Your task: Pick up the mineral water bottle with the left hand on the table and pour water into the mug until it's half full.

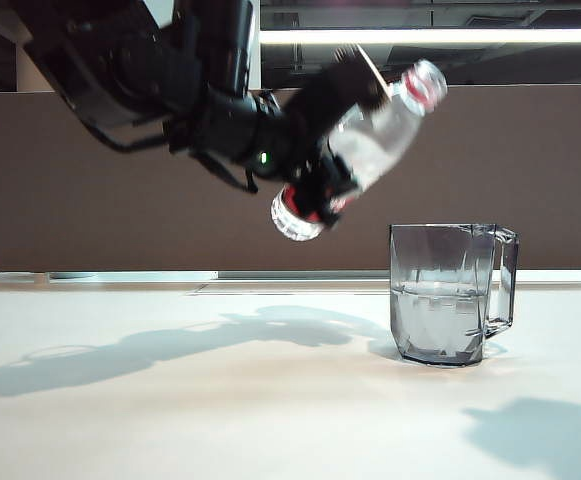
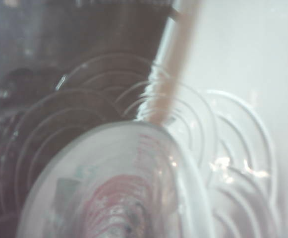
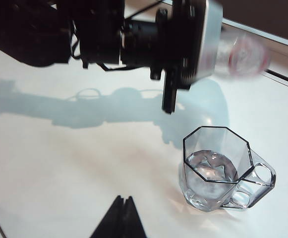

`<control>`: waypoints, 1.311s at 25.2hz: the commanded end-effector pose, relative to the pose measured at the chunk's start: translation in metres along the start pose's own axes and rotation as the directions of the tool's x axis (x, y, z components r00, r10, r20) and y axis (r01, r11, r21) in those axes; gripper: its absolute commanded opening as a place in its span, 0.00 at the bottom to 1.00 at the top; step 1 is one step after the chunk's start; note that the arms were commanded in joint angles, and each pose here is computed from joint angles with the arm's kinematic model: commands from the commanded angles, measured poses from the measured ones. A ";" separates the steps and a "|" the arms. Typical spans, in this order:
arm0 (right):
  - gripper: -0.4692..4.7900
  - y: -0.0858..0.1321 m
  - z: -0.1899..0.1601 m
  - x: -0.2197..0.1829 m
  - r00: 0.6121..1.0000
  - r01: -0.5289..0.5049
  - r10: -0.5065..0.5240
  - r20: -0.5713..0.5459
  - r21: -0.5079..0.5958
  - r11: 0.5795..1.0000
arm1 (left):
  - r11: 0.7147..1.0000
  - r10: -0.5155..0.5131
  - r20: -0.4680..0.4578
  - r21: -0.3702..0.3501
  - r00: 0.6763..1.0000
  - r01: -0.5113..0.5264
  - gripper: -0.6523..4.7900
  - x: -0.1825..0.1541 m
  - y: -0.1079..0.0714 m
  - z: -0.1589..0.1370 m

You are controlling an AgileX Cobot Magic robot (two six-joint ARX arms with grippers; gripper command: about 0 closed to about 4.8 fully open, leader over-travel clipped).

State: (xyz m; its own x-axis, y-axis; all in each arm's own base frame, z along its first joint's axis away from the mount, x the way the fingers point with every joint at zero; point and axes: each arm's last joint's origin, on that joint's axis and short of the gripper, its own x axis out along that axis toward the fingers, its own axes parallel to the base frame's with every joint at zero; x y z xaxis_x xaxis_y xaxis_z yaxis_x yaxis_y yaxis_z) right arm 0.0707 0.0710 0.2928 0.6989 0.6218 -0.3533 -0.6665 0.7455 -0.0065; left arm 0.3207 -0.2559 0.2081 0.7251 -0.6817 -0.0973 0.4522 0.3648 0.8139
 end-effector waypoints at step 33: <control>0.07 0.000 0.003 -0.003 1.000 -0.003 0.003 0.024 0.005 1.000 | 0.577 0.113 -0.152 -0.795 0.982 -0.189 0.46 -0.148 0.028 -0.029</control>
State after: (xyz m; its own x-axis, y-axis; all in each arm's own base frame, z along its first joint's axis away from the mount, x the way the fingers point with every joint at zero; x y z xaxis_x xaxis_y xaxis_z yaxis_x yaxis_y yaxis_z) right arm 0.0705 0.0707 0.2930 0.6997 0.6220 -0.3515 -0.6663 0.7456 -0.0068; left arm 0.2423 -0.1308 0.2247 0.8301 -0.5406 -0.1365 0.5515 0.8322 0.0576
